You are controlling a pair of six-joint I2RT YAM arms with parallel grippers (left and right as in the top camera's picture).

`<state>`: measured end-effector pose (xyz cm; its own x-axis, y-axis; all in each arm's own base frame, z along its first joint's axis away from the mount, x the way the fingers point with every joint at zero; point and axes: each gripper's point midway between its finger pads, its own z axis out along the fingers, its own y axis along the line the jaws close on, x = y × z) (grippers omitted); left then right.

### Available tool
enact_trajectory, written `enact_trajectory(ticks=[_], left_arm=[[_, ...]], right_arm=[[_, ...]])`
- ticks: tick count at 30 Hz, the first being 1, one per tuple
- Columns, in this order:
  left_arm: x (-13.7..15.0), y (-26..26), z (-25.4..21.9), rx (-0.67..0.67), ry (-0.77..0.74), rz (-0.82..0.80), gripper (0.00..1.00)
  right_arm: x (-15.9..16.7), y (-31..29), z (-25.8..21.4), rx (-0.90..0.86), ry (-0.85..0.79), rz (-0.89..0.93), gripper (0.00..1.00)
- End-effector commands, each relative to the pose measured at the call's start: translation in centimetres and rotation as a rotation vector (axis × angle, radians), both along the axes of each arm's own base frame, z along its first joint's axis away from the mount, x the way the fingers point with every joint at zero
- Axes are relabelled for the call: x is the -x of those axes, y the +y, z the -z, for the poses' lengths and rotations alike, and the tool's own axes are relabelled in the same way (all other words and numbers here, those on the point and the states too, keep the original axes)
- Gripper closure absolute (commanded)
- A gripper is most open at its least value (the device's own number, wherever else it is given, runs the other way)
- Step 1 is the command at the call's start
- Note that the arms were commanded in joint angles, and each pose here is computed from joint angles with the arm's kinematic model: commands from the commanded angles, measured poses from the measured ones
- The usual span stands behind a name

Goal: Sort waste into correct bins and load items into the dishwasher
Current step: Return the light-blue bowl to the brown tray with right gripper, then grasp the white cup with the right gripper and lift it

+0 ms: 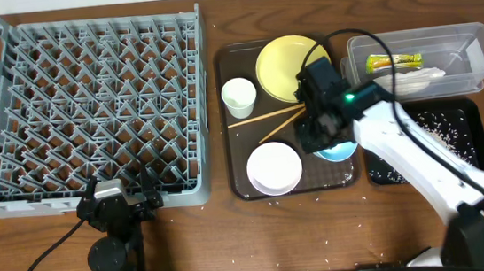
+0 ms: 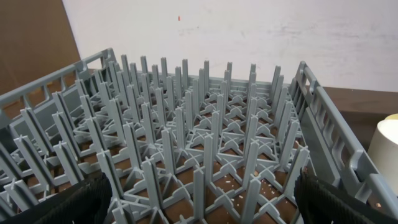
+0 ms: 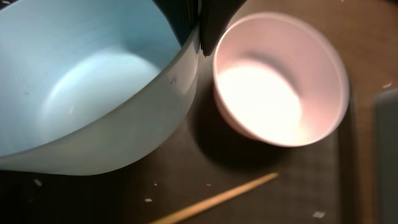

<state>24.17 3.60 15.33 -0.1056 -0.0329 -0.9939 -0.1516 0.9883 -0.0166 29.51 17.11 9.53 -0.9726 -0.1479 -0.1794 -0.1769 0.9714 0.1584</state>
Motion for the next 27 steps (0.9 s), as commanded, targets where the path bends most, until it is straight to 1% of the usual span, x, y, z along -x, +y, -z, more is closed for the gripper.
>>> enact_trajectory(ticks=[1, 8, 11, 13, 15, 16, 17, 20, 23, 25, 26, 27], left_arm=[[0.1, 0.2, 1.6, 0.006, 0.041, -0.010, 0.05], [0.1, 0.2, 1.6, 0.006, 0.041, -0.010, 0.05], [0.1, 0.2, 1.6, 0.006, 0.041, -0.010, 0.05], [0.1, 0.2, 1.6, 0.006, 0.041, -0.010, 0.05], [0.1, 0.2, 1.6, 0.006, 0.041, -0.010, 0.05], [0.1, 0.2, 1.6, 0.006, 0.041, -0.010, 0.05], [0.1, 0.2, 1.6, 0.006, 0.041, -0.010, 0.05], [0.1, 0.2, 1.6, 0.006, 0.041, -0.010, 0.05], [0.1, 0.2, 1.6, 0.006, 0.041, -0.010, 0.05], [0.1, 0.2, 1.6, 0.006, 0.041, -0.010, 0.05], [0.1, 0.2, 1.6, 0.006, 0.041, -0.010, 0.05], [0.1, 0.2, 1.6, 0.006, 0.041, -0.010, 0.05]], right_arm=[[-0.7, 0.2, 2.3, 0.043, 0.036, 0.020, 0.99], [-0.3, 0.2, 5.2, 0.073, 0.112, 0.018, 0.97], [-0.4, 0.2, 5.3, 0.072, 0.111, 0.019, 0.97], [-0.6, 0.3, 5.2, 0.067, 0.104, 0.018, 0.95], [-0.7, 0.4, 5.1, 0.066, 0.101, 0.019, 0.85], [-0.8, 0.5, 5.0, 0.062, 0.101, 0.018, 0.83], [-1.0, 0.5, 4.4, 0.061, 0.099, 0.017, 0.78], [-1.9, 1.0, 2.4, 0.053, 0.079, 0.005, 0.76], [-3.4, 1.8, -0.6, 0.029, 0.034, 0.005, 0.74], [-4.5, 2.4, -1.9, 0.005, -0.011, 0.009, 0.60], [-5.7, 3.0, -2.6, -0.023, -0.053, 0.030, 0.53], [-6.6, 3.5, -3.0, -0.051, -0.086, 0.060, 0.49]])
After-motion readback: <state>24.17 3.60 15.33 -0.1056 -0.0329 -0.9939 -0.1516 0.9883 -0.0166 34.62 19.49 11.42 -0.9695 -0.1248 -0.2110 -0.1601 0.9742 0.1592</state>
